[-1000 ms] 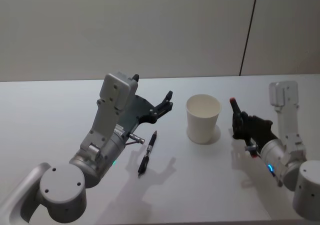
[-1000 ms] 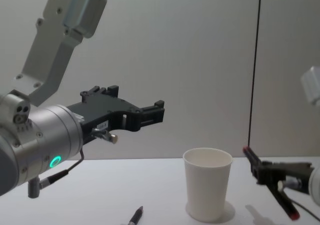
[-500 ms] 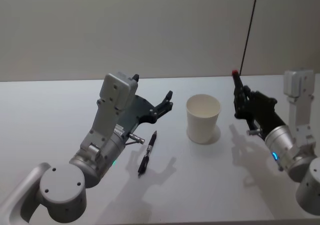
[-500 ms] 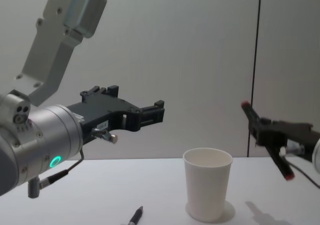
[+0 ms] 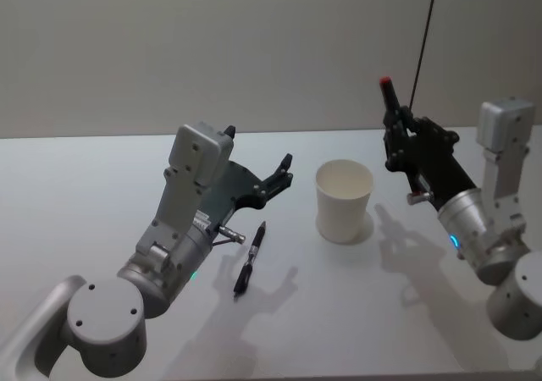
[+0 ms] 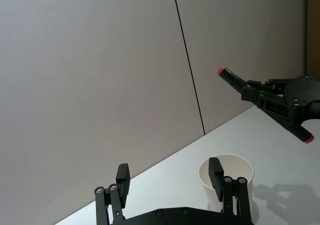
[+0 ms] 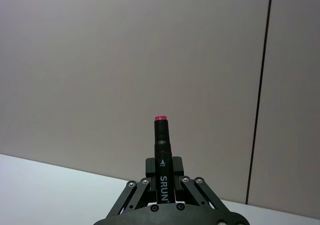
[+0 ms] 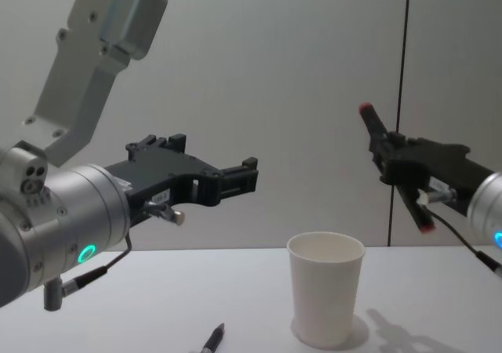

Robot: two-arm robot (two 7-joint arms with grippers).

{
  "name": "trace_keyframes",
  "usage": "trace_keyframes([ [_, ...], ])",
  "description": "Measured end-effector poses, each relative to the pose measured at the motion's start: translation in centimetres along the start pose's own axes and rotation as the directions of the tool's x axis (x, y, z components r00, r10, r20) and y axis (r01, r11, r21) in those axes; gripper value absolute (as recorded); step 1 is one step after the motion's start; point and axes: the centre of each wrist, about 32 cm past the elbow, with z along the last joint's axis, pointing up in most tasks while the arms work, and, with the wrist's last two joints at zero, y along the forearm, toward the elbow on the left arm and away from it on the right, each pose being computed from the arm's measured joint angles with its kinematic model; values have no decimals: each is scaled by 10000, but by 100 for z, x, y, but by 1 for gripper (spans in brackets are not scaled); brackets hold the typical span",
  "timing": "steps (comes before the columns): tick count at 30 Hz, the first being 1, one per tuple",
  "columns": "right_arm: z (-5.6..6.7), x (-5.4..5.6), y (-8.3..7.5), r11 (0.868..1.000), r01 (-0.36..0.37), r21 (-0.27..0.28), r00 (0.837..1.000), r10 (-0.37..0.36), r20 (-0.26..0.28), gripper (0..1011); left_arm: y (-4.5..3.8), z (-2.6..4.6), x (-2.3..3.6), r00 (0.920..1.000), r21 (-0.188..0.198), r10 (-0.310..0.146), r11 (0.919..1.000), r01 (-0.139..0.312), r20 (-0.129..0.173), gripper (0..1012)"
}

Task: Place the pen into the pen holder.

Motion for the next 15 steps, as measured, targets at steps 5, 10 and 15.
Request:
trace_keyframes([
  [5, -54, -14, 95, 9998, -154, 158, 9998, 152, 142, 176, 0, 0, 0, 10000, 0, 0, 10000, 0, 0, 1000],
  [10, -127, -29, 213, 9992, -316, 256, 9990, 307, 321, 176, 0, 0, 0, 10000, 0, -1, 10000, 1, 1, 1000],
  [15, -233, -45, 318, 9990, -413, 173, 9984, 406, 399, 176, 0, 0, 0, 10000, 0, 0, 10000, 0, 0, 1000],
])
